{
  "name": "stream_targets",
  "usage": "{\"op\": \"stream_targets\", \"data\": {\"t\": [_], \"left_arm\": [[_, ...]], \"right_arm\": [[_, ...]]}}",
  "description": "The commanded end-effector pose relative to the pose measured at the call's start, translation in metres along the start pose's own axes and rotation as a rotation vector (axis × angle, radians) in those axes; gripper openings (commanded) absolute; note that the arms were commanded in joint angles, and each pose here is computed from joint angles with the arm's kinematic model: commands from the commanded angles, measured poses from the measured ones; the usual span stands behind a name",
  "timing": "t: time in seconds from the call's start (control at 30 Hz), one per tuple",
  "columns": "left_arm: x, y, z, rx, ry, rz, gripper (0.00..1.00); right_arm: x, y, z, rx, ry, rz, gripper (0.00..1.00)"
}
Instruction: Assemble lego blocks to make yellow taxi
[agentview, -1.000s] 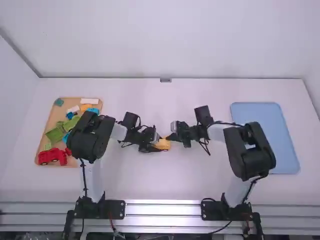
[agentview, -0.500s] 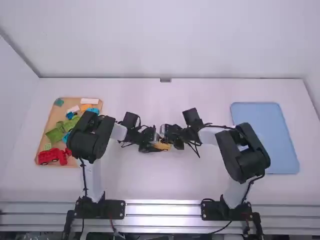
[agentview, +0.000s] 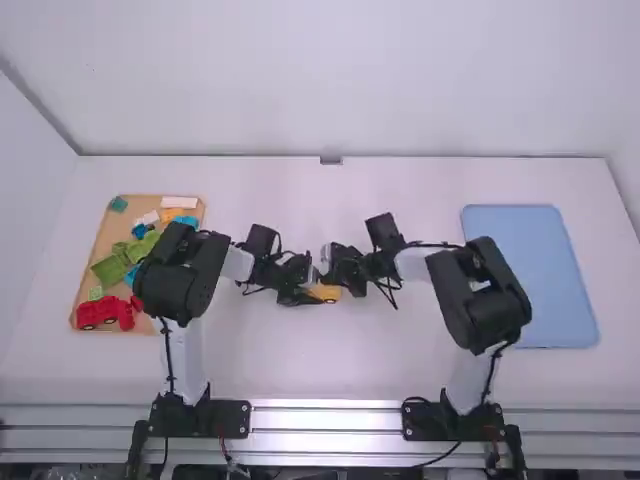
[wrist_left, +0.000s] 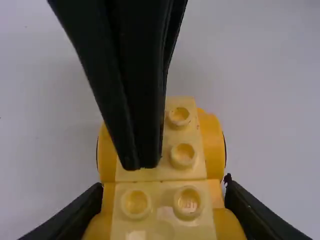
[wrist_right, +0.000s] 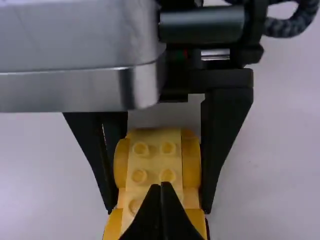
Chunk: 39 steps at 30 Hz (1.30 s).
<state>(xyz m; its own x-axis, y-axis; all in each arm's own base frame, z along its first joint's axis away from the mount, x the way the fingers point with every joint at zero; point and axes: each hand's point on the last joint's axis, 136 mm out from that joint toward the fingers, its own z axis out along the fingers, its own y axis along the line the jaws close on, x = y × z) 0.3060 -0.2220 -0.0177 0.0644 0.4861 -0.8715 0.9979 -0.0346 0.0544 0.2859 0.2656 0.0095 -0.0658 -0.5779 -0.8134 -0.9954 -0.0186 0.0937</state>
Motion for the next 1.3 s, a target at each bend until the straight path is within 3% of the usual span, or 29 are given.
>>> {"op": "stream_targets", "data": {"t": [0.0, 0.13, 0.57, 0.67, 0.8, 0.87, 0.97, 1.07, 1.1, 1.2, 1.23, 1.27], "left_arm": [[0.008, -0.007, 0.004, 0.014, 0.021, -0.019, 0.35], [0.008, -0.006, 0.004, 0.012, 0.020, -0.016, 0.34], [0.007, -0.006, 0.004, 0.013, 0.017, -0.016, 0.34], [0.007, -0.006, 0.004, 0.013, 0.017, -0.016, 0.34], [0.007, -0.006, 0.004, 0.013, 0.017, -0.016, 0.34], [0.007, -0.006, 0.004, 0.012, 0.016, -0.015, 0.34], [0.007, -0.004, 0.004, 0.008, 0.015, -0.009, 0.34], [0.003, 0.004, 0.004, -0.020, 0.003, -0.018, 0.35], [0.002, 0.006, 0.004, -0.025, 0.001, -0.022, 0.35], [-0.003, 0.013, 0.006, -0.047, -0.010, -0.045, 0.35], [-0.003, 0.014, 0.007, -0.050, -0.007, -0.045, 0.34], [0.000, 0.015, 0.007, -0.059, 0.009, -0.046, 0.35]], "right_arm": [[0.052, 0.009, 0.009, 0.009, 0.176, 0.065, 0.00], [0.067, 0.013, 0.006, 0.022, 0.235, 0.095, 0.00], [0.076, 0.023, 0.007, 0.031, 0.192, 0.137, 0.00], [0.055, 0.013, 0.010, 0.041, 0.114, 0.072, 0.00], [0.007, -0.003, -0.006, 0.046, -0.057, -0.035, 0.00], [-0.023, -0.016, -0.031, 0.075, -0.149, -0.085, 0.00], [-0.039, -0.029, -0.054, 0.125, -0.190, -0.088, 0.00], [-0.050, -0.042, -0.081, 0.198, -0.209, -0.072, 0.29], [-0.051, -0.043, -0.084, 0.204, -0.211, -0.070, 0.31], [-0.052, -0.048, -0.094, 0.232, -0.221, -0.054, 0.56], [-0.052, -0.049, -0.095, 0.234, -0.221, -0.054, 0.57], [-0.051, -0.049, -0.096, 0.234, -0.223, -0.051, 0.98]]}}
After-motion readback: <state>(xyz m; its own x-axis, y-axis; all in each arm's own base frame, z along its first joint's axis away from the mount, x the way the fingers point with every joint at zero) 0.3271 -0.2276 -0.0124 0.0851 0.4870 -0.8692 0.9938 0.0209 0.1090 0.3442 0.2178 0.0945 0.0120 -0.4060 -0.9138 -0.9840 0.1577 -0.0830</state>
